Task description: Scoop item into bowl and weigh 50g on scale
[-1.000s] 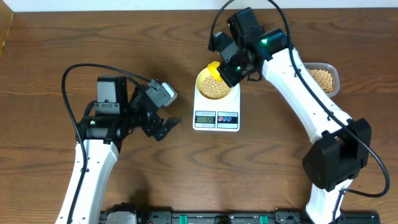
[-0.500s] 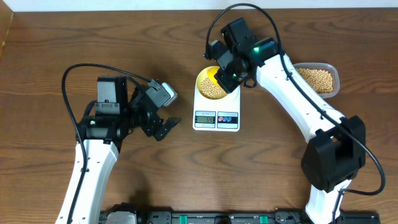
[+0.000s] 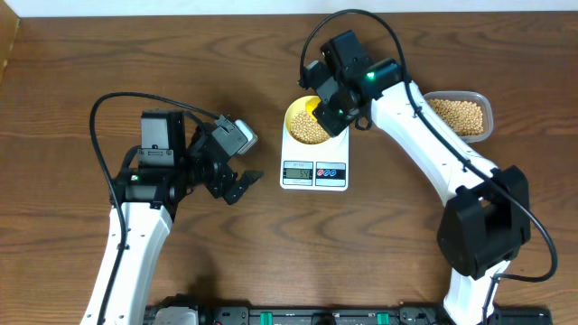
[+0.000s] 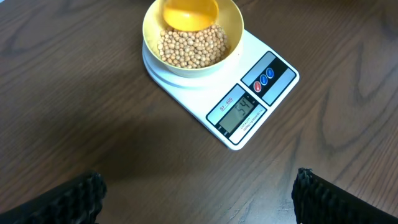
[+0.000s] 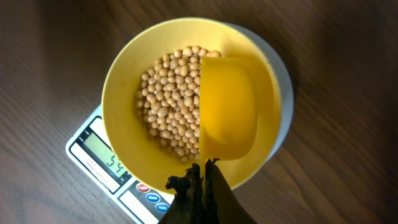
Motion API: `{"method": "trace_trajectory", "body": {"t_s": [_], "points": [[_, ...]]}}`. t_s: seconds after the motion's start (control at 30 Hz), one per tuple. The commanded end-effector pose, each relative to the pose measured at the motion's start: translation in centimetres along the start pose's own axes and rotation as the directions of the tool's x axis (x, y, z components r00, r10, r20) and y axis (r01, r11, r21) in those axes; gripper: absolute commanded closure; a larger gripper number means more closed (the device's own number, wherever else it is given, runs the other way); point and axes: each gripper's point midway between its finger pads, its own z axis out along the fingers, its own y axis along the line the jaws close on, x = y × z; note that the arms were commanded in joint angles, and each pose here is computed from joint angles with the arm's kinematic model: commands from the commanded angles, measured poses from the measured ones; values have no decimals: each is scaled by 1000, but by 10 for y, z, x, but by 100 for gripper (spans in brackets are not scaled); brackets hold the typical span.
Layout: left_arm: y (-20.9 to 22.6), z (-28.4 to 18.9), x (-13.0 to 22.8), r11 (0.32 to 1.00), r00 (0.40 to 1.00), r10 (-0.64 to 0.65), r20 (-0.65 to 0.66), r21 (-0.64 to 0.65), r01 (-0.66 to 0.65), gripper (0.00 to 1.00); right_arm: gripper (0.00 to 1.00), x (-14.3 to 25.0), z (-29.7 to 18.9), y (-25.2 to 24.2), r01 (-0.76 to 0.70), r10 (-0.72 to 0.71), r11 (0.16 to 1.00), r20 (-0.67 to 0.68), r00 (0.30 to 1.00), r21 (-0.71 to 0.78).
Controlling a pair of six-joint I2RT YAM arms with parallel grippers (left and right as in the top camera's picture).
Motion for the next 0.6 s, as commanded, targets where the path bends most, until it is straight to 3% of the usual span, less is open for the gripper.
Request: {"method": "trace_trajectory", "body": {"t_s": [0.0,0.57], "points": [[1,-2,-6,1000,1000,-4,13,-1,4,3,99,2,2,5,23,-23,1000,-2,1000,-1],[1,-2,-6,1000,1000,-4,12,-1,4,2,99,-1,5,27,21,-22,999,-5,1000,-27]]}}
